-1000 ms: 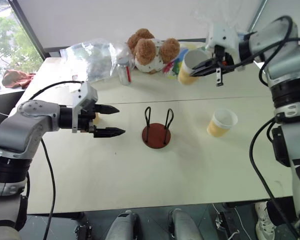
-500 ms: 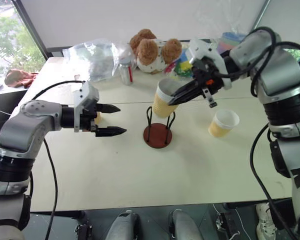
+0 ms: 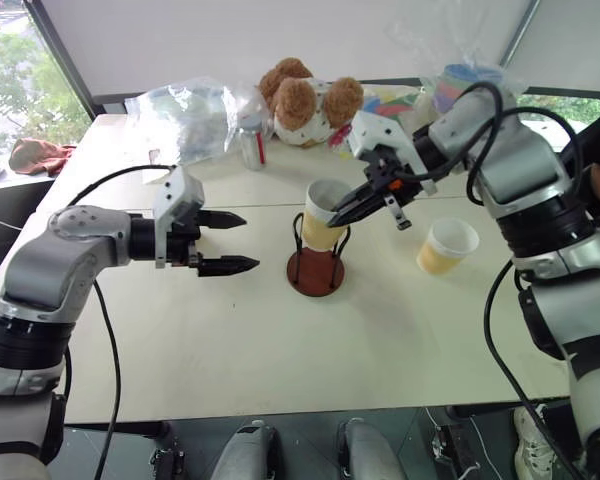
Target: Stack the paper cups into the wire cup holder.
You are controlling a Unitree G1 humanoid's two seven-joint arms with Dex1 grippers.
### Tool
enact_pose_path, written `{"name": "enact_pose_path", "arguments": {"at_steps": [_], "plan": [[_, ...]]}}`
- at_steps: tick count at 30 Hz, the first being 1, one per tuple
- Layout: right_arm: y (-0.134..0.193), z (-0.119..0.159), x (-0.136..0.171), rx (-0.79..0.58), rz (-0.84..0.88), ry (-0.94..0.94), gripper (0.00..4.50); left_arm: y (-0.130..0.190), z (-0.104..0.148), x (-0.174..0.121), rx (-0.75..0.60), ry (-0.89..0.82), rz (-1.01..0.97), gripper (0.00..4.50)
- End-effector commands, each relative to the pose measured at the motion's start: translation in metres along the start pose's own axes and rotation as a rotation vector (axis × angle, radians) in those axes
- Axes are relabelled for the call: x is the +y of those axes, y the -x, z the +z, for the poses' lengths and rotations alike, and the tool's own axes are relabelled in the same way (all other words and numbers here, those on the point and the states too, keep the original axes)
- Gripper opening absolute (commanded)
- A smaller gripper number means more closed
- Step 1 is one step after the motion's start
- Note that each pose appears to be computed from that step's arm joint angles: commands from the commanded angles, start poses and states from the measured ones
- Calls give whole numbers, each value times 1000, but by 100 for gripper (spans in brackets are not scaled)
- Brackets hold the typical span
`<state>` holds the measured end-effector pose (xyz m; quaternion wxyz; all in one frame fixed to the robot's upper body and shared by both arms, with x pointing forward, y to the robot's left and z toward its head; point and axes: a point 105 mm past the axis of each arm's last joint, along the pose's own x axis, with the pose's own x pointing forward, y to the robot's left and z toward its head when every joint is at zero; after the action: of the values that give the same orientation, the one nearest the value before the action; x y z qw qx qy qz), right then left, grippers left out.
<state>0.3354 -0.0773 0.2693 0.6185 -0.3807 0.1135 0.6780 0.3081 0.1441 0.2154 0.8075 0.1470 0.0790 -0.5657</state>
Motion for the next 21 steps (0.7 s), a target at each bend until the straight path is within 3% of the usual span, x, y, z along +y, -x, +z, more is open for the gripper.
{"name": "enact_pose_path", "arguments": {"at_steps": [1,4,8,12,17,21], "plan": [[4,11,-4,0,-16,49,132,6,10,-1,-32,-35,20,450],[4,12,-7,-3,-27,48,287,5,10,0,-34,-34,24,450],[11,15,-8,-15,-55,43,287,4,11,-2,-42,-32,20,450],[45,3,-5,18,-141,17,287,7,19,-4,-67,-33,8,450],[86,-48,12,153,-248,-116,287,5,35,-16,-99,-45,-85,450],[98,-100,33,278,-314,-234,287,-14,24,-21,49,-182,-104,450]]}}
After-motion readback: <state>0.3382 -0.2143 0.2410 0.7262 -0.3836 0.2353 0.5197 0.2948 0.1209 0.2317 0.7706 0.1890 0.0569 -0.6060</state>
